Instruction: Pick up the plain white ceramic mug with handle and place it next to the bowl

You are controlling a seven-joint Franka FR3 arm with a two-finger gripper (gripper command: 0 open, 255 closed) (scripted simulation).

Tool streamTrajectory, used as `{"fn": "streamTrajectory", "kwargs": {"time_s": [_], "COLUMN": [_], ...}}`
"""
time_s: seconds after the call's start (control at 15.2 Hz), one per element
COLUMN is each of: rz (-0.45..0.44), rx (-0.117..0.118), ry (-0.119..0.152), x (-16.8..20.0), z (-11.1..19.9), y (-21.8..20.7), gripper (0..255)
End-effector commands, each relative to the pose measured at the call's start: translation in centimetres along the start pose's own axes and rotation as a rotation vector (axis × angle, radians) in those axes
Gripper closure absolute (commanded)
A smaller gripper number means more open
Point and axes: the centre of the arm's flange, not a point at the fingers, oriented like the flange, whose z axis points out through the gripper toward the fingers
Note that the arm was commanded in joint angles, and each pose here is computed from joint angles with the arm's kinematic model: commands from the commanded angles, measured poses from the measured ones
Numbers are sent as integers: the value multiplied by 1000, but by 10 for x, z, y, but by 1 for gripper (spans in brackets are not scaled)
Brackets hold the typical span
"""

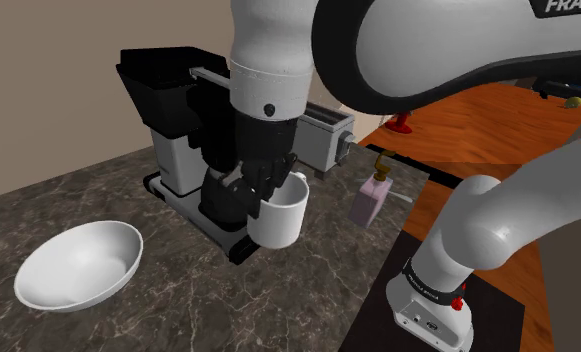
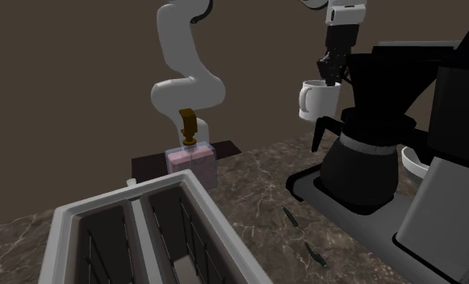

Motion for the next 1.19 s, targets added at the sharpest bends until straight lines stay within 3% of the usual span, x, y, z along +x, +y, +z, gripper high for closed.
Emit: {"fn": "streamTrajectory", "kwargs": {"time_s": [0.0, 0.73, 1.12], "rz": [1, 1, 1], "rx": [1, 1, 1], "ry": [0, 0, 0], "x": [-5, -26, -28], "z": [-2, -4, 28], "y": [-26, -170, -170], "gripper": [255, 255, 255]}}
